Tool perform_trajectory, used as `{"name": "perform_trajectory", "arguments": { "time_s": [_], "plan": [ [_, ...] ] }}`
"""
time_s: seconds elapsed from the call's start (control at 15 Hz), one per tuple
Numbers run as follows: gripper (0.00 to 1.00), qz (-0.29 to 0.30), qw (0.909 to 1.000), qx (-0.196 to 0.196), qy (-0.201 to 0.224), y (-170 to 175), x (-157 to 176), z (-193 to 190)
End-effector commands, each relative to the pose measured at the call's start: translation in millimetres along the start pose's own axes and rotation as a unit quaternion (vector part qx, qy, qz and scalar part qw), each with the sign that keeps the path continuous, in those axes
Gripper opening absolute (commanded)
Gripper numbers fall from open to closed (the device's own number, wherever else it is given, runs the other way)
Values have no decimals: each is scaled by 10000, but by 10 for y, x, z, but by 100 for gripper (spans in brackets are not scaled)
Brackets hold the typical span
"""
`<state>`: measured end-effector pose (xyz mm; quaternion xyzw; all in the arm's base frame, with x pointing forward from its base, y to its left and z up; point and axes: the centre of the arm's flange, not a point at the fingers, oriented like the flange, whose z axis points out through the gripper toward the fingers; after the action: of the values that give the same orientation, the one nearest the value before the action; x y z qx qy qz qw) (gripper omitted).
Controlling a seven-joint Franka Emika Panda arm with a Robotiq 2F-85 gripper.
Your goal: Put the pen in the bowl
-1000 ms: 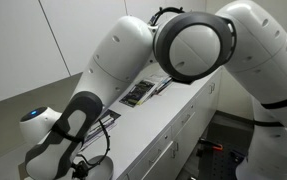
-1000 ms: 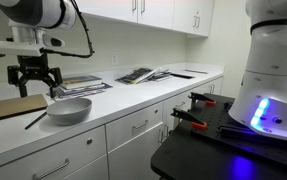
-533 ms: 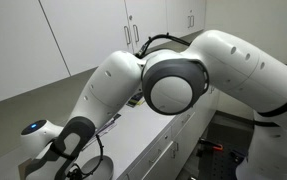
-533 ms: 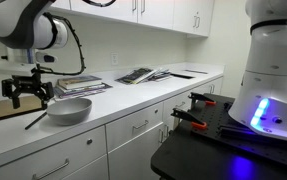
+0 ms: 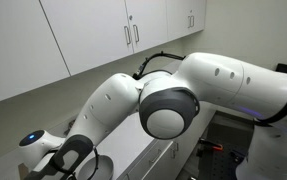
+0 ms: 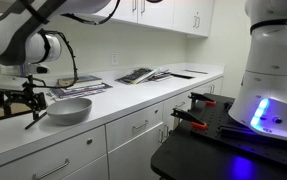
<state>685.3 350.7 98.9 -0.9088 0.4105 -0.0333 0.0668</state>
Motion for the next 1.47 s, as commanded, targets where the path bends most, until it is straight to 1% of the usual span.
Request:
{"name": "perform_trajectory", "arguments": {
  "time_s": [0.0,0.2,0.4,0.6,0.93,1.0,1.07,1.13,1.2,1.4],
  "plan": [
    [100,189,9998,-68,20,-236,93,152],
    [100,233,9997,-122,27,-243,129,239],
    [92,265,9995,-174,-3,-252,163,281],
    [88,303,9993,-236,-40,-259,190,309],
    [87,373,9988,-307,-70,-264,200,373],
    [84,375,9988,-320,-78,-263,201,386],
    [76,372,9988,-311,-72,-264,201,395],
    [71,376,9988,-297,-66,-266,204,401],
    [54,378,9989,-279,-51,-268,207,401],
    [30,378,9990,-241,-24,-290,215,373]
  ]
}}
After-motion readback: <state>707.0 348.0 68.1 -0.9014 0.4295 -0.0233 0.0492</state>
